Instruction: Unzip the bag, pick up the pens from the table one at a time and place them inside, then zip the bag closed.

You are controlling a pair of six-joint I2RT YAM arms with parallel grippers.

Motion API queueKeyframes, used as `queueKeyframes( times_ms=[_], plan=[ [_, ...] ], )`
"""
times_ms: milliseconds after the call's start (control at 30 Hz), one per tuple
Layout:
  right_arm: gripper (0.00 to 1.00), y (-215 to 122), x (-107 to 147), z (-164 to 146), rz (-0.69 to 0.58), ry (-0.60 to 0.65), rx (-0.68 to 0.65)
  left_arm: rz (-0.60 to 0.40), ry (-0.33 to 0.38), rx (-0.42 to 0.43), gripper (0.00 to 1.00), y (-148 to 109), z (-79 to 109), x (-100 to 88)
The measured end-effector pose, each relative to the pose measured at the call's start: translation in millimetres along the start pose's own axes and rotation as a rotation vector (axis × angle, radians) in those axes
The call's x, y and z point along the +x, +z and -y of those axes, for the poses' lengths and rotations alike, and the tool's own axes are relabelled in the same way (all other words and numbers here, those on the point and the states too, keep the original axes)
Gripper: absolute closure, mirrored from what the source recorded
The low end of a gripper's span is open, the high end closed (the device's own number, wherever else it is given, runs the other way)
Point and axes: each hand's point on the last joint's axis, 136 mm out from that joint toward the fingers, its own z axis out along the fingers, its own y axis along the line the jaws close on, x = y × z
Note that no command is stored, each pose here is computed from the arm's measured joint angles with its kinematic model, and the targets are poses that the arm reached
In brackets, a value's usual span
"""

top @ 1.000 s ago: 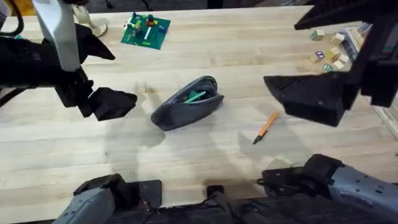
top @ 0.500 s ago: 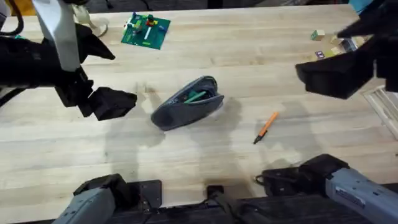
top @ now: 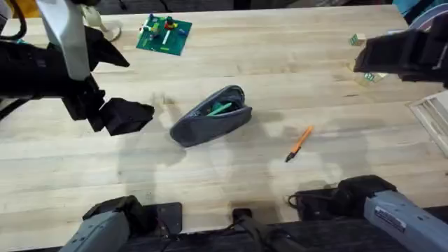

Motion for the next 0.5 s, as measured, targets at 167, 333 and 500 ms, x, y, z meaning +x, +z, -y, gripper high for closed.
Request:
queueKeyframes(
  times_ms=[167, 333, 500],
  plan=[
    [0.003, 0.0, 0.1, 0.0, -0.001, 0.096, 0.0, 0.0, 0.0, 0.0, 0.008, 0.0, 0.0, 0.0],
    [0.003, 0.7, 1.0, 0.3, -0.008, 0.127, 0.003, 0.0, 0.0, 0.0, 0.008, 0.0, -0.1, 0.0],
    [0.003, 7.9, 1.2, 4.2, -0.039, 0.138, 0.035, 0.0, 0.0, 0.0, 0.008, 0.0, 0.0, 0.0]
  ],
)
